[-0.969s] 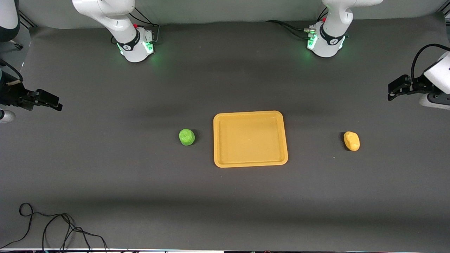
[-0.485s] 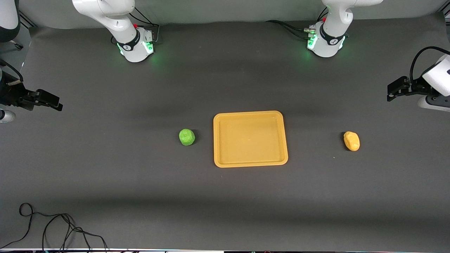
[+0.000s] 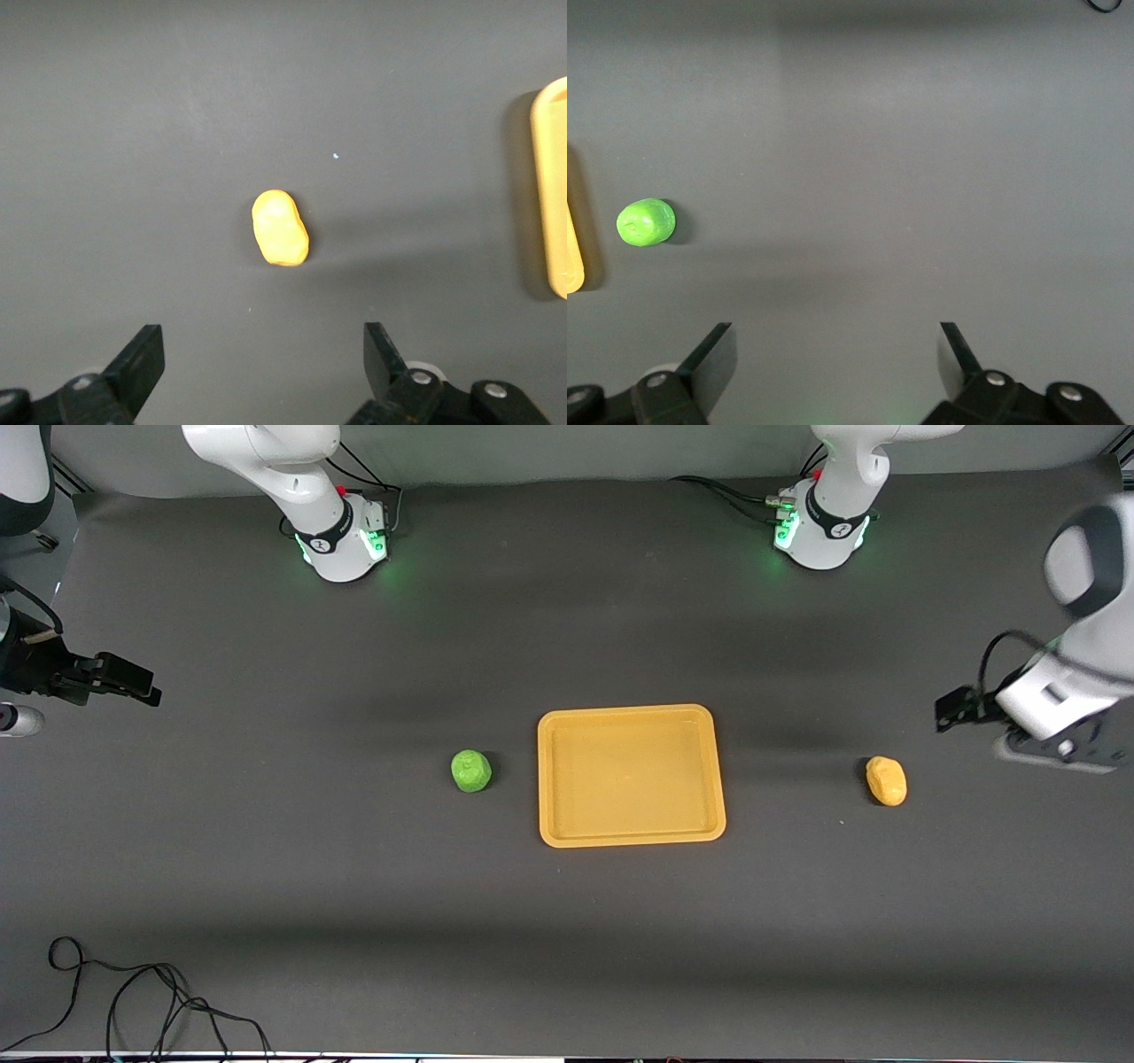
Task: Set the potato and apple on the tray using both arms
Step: 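Lower the left gripper onto the yellow potato and close it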
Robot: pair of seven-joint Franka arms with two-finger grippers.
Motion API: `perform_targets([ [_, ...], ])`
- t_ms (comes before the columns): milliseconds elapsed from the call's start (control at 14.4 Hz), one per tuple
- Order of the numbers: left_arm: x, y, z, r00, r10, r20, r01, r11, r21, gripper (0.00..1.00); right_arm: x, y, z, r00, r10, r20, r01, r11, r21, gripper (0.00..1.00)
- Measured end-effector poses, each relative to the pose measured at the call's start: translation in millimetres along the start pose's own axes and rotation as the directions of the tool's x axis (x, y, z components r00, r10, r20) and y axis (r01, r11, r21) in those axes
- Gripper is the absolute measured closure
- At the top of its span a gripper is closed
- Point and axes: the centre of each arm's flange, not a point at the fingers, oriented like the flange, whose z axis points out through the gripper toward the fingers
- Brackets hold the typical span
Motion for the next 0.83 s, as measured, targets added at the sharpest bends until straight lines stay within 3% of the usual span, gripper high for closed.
perform_targets([
  [485,24.2,-24.3,184.2,0.993,-0.025,0.114,0.028,0.999,-0.021,0.00,0.6,-2.0,1.4,1.000,-0.003,0.002,0.003,1.000,0.001,0.00],
  [831,20.0,-18.8,225.0,0.985,-0.021,0.172,0.028,0.999,-0.040,0.02,0.6,-2.7,1.7,1.000,-0.005,0.002,0.005,1.000,0.001,0.00],
])
